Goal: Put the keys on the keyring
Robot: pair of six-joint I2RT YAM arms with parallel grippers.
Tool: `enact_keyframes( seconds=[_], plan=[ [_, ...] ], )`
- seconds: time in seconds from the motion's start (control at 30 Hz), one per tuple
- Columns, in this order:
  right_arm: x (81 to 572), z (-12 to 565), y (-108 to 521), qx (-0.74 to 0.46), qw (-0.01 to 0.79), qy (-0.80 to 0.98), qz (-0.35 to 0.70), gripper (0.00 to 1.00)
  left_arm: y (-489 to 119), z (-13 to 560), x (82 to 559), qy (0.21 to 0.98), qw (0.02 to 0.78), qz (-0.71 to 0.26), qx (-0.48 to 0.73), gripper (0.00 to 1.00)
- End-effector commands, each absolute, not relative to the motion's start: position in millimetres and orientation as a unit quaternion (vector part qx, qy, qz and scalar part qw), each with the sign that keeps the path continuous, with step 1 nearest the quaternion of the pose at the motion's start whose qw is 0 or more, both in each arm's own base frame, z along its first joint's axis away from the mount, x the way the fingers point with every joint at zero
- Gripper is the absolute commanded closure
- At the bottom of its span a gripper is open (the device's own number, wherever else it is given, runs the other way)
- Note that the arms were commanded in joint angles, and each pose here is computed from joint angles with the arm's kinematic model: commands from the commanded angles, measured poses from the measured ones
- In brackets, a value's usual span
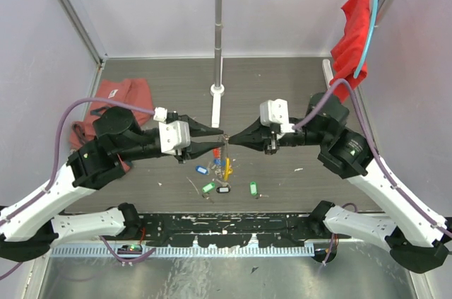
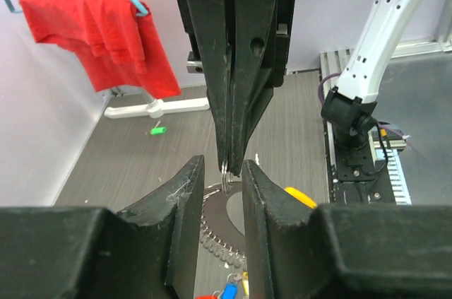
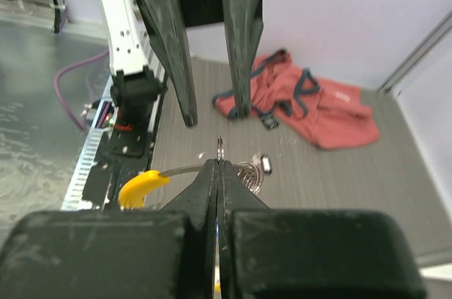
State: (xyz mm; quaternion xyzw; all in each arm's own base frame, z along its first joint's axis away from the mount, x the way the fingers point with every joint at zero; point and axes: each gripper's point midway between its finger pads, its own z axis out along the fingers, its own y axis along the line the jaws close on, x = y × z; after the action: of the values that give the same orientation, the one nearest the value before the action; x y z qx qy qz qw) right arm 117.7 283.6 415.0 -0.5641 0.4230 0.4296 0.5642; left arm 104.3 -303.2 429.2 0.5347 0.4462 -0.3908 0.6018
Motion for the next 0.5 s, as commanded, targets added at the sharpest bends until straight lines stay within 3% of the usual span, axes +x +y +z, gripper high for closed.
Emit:
enact_keyframes(
  seconds=[0.0,0.47],
  plan=[
    [120.5,400.9,274.2,-0.576,0.533,0.473,0.400,0.99,-292.4,423.7,112.1,0.473,0.596,-0.353,0.545,0.65],
    [127.7,394.7,266.5,-0.587,0.498,0.527,0.359,0.99,-311.2,393.1,120.7,0.493,0.565,-0.348,0.563,0.66]
  ],
)
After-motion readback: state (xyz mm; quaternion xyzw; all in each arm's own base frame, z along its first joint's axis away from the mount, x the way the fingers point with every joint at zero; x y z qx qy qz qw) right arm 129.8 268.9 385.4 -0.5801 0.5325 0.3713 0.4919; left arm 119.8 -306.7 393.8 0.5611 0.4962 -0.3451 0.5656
